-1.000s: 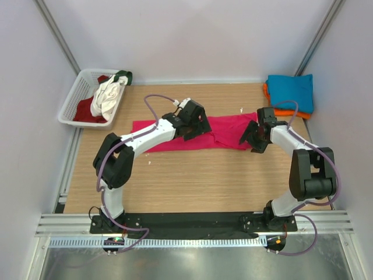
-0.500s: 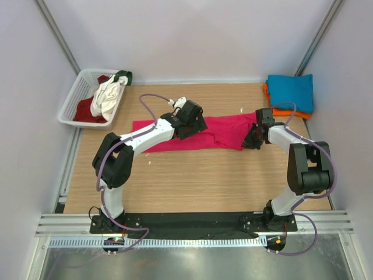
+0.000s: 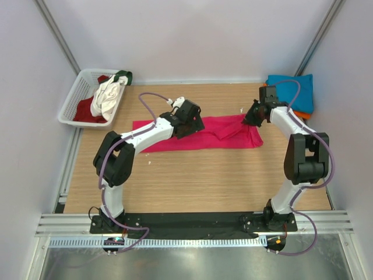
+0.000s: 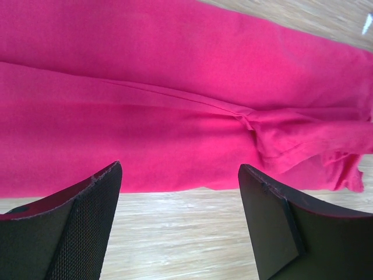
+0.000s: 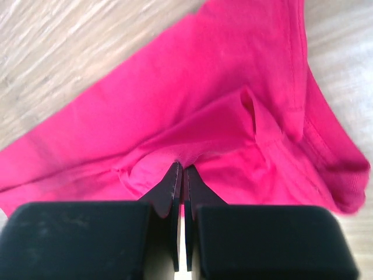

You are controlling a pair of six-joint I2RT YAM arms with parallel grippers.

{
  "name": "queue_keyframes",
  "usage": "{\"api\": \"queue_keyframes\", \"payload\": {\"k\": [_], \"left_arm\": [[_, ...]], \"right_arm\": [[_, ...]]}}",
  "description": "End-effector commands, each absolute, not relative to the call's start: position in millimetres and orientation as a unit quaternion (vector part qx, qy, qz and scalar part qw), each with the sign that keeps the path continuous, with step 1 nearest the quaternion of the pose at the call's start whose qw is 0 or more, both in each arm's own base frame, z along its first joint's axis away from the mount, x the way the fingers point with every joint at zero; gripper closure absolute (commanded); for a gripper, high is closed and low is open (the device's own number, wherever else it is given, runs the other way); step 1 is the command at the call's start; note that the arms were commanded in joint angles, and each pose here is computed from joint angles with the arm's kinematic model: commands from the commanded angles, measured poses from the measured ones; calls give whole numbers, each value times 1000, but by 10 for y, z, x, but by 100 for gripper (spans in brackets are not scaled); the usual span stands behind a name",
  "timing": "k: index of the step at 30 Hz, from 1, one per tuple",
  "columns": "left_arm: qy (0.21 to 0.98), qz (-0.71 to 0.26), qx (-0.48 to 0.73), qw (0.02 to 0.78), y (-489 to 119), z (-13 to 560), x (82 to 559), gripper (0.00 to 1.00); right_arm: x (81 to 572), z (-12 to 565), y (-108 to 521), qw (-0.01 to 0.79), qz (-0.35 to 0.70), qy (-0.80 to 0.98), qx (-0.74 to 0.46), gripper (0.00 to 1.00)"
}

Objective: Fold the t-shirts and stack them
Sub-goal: Fold the tshirt

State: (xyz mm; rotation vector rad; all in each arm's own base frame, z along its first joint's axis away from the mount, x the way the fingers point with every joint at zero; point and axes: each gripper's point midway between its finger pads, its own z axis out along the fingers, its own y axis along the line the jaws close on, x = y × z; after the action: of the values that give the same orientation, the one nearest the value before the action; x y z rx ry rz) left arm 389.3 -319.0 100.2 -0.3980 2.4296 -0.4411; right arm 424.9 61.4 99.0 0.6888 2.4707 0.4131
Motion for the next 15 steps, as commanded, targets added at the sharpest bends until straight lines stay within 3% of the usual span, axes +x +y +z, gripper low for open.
{"api": "queue_keyframes", "payload": {"k": [1, 15], "left_arm": [[919, -159, -150, 328, -3121, 1033, 4019, 18], [917, -161, -121, 345, -3100, 1105, 4213, 18]], "right_arm": [[4372, 903, 641, 254, 164, 920, 250, 96], [5125, 1004, 709, 296, 204, 903, 235, 96]]}}
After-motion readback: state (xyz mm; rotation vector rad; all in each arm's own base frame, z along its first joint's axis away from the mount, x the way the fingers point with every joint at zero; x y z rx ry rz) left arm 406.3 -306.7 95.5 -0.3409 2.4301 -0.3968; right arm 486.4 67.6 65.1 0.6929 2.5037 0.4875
